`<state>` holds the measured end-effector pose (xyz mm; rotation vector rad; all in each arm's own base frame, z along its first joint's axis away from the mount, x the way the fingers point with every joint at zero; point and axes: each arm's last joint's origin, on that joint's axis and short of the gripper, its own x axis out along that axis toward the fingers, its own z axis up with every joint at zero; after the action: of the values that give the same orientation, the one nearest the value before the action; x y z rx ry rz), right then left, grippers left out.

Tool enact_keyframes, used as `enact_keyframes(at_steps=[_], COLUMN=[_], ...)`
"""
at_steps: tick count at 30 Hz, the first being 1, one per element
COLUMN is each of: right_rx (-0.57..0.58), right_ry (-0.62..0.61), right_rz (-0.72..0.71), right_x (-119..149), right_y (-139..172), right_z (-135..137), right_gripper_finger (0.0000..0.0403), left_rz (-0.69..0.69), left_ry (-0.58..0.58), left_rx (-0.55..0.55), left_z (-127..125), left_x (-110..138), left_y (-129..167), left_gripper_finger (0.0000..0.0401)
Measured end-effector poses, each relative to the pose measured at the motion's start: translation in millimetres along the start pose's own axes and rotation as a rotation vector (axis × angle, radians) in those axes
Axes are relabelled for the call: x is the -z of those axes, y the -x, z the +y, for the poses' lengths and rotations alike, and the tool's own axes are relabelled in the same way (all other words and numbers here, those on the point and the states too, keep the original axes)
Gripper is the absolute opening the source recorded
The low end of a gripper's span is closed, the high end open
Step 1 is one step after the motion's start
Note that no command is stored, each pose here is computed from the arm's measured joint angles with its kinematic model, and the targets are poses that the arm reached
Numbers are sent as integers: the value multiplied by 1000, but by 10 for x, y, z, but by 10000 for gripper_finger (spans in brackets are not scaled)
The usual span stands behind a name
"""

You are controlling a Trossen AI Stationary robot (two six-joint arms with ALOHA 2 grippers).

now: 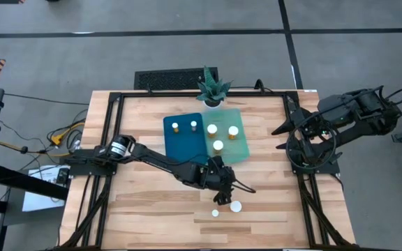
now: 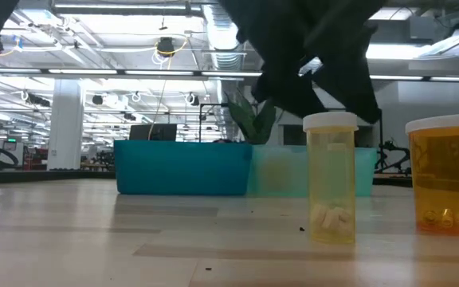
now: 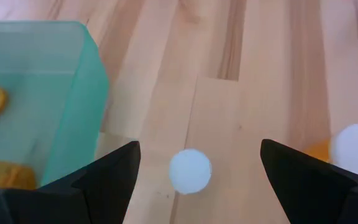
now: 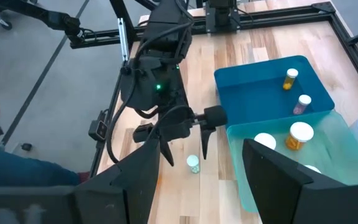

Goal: Pick and place medicine bottles into bin by pill shape (circle, oval)
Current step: Put the small green tablet bottle into the blue bin

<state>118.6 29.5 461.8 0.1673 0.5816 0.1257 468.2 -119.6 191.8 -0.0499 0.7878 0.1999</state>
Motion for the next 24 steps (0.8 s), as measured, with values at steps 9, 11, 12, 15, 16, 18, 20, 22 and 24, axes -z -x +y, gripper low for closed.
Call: enact_keyframes(at_steps=[9, 11, 12, 15, 16, 18, 20, 22, 24], right_rx=[0, -1, -1, -1, -1, -1, -1, -1, -1], right_ry=[-1, 0, 0, -1, -1, -1, -1, -1, -2], right_rz=[-2, -2, -3, -3, -3, -2, -3, -3, -3], right_x=[-2, -2, -3, -3, -3, -2, -3, -2, -2], right_y=[0, 0, 0, 0, 0, 0, 0, 0, 0], right_z=[0, 1, 1, 1, 1, 1, 1, 1, 1], right_gripper_finger=[238, 238, 238, 238, 238, 238, 238, 238, 238], left_rz=[17, 21, 23, 42, 38, 34, 29, 27, 35], left_ry=[-15, -23, -23, -30, -31, -40, -43, -42, -42], left_rx=[-6, -6, -1, 22, 25, 10, -14, -8, 4], left_z=[14, 15, 12, 5, 5, 8, 17, 16, 17], left_x=[70, 86, 94, 118, 111, 109, 109, 105, 109], left_y=[-36, -71, -89, -107, -104, -102, -103, -104, -105], left_gripper_finger=[280, 266, 260, 247, 244, 239, 238, 237, 237])
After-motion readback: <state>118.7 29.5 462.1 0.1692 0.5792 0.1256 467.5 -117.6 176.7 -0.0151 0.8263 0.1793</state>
